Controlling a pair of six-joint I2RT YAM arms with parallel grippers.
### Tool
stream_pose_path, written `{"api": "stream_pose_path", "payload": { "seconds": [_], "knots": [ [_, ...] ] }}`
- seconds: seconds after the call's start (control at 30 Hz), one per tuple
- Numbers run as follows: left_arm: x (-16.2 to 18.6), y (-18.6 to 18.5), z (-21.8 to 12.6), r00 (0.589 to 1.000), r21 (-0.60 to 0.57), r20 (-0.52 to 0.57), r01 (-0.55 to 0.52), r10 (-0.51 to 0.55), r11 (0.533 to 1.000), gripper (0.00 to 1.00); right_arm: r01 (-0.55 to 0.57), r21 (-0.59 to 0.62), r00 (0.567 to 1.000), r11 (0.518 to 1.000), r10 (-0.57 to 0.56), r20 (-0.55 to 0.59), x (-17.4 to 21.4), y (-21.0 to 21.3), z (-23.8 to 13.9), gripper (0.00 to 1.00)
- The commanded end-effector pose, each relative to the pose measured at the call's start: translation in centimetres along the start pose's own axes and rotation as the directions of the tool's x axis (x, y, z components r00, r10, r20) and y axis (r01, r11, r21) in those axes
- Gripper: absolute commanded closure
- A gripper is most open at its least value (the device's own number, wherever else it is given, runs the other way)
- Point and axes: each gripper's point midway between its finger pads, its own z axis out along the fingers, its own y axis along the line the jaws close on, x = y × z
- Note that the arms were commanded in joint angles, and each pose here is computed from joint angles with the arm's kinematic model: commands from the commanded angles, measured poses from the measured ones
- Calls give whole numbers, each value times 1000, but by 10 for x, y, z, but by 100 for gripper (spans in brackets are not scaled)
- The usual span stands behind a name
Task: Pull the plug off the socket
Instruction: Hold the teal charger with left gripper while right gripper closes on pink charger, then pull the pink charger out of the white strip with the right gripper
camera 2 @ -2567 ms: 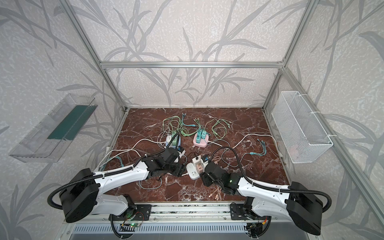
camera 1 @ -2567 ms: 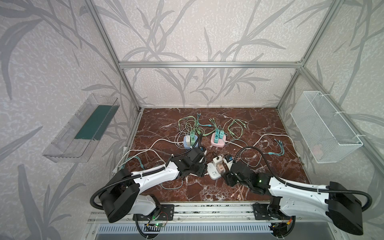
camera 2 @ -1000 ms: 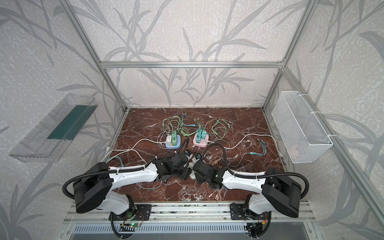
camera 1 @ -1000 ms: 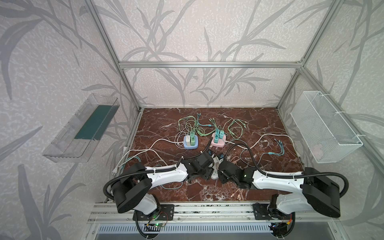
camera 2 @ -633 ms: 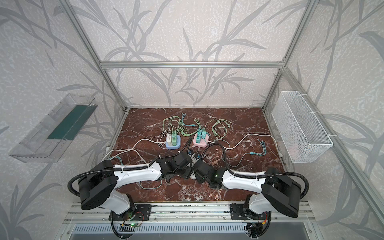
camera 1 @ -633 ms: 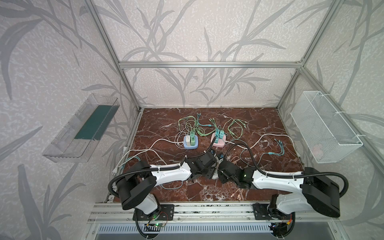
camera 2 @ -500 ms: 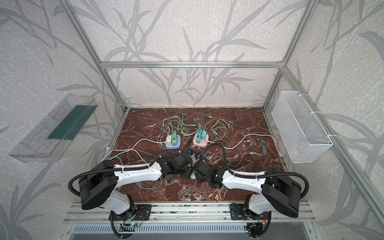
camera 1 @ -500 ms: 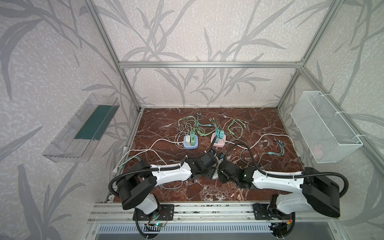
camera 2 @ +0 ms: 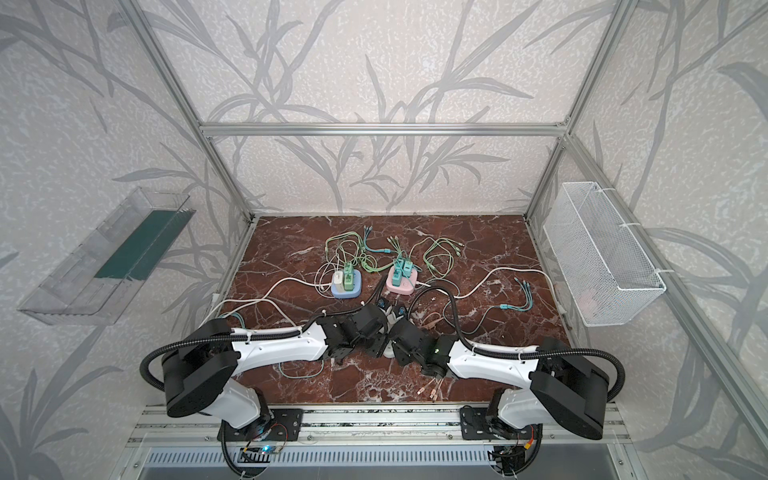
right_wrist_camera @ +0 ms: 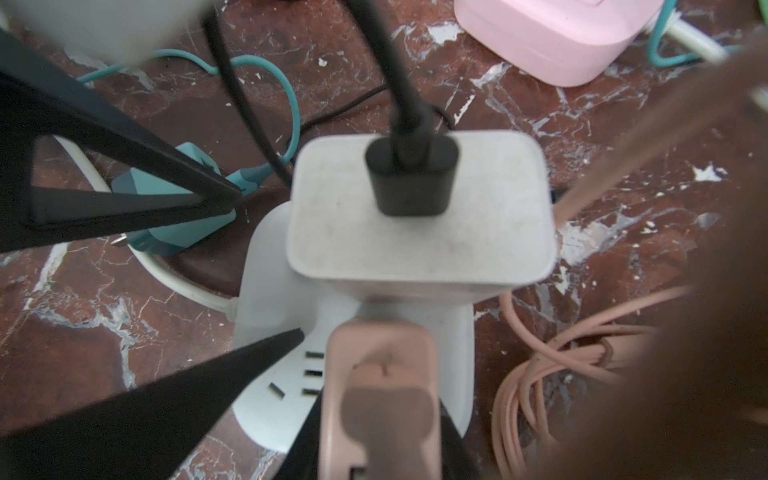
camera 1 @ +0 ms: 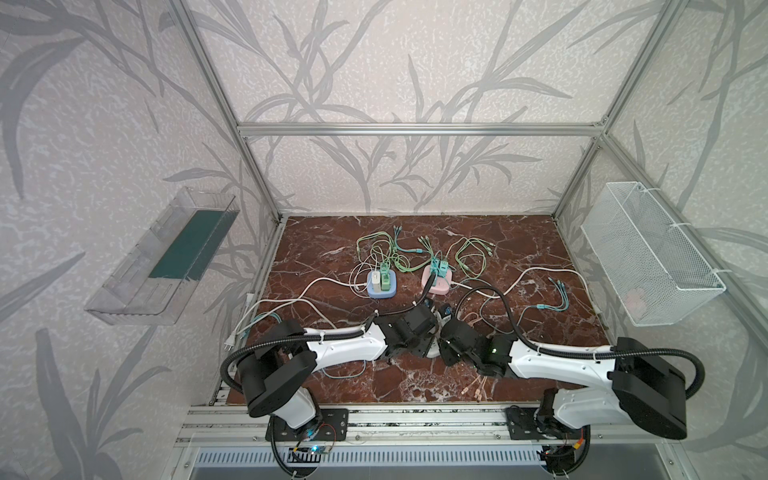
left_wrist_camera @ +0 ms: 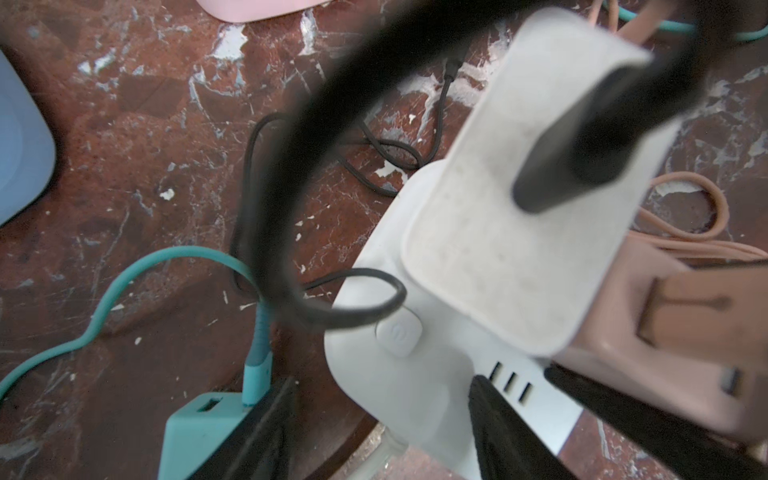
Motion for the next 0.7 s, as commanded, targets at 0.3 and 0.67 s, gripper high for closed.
{"api": "stream_pose_path", "payload": {
  "seconds": [0.3,0.67],
  "knots": [
    [22,15,11,995,-100,-93,6,-16,995,33,45,68,999,997,-45,4,-16,2,-3,90],
    [30,19,16,991,-123,-128,11,-27,992,33,-4,65,998,998,0,65,-22,-5,-12,90]
  ]
}}
